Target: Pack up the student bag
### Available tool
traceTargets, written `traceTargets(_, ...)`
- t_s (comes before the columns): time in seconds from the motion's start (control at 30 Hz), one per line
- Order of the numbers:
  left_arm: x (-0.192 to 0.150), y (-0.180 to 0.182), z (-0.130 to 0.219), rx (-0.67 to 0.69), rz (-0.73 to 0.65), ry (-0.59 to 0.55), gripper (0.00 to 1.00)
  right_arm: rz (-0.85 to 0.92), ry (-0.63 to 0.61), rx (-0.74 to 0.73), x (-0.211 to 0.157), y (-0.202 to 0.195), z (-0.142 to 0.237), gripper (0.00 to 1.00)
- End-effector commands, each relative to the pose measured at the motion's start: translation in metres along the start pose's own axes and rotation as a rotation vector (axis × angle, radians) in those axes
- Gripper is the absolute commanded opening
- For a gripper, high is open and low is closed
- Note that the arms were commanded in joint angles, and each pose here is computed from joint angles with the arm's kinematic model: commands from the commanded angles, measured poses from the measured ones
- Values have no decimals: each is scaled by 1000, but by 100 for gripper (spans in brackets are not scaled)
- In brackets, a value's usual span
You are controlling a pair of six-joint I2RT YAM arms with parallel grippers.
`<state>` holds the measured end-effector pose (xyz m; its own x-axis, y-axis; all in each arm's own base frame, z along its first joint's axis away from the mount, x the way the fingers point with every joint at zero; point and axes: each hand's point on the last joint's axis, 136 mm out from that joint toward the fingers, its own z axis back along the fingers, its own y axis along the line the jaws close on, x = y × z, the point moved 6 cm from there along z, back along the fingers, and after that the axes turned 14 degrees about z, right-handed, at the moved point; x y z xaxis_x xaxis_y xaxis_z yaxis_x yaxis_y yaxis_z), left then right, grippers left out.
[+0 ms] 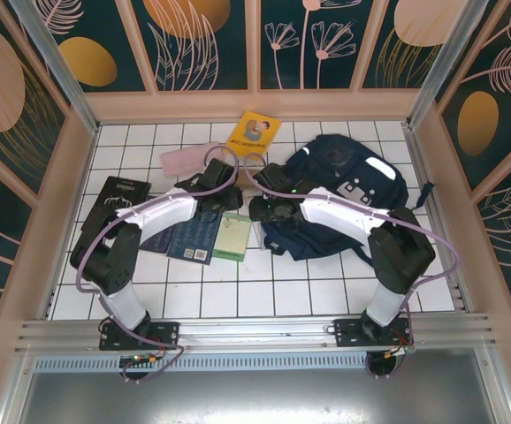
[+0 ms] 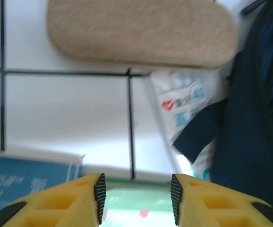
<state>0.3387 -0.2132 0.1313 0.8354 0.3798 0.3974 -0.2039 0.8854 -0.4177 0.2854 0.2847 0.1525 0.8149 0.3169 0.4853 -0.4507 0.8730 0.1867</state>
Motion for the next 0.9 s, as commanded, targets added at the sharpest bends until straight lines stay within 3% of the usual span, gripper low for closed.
traceTargets(0.0,7,15,15,10,60,-67,42,3,0,75,3,18,-9,46)
traceTargets(0.3,-23,53,28,30,160,-28,41,22,26,95,-5,23,-33,46)
traceTargets(0.63,-68,80,52,-139,514,59,44,113,26,78,12,26,-62,46)
traceTargets(0.87,-63,104,68,-15,470,-75,48,139,10,133,29,41,-69,46)
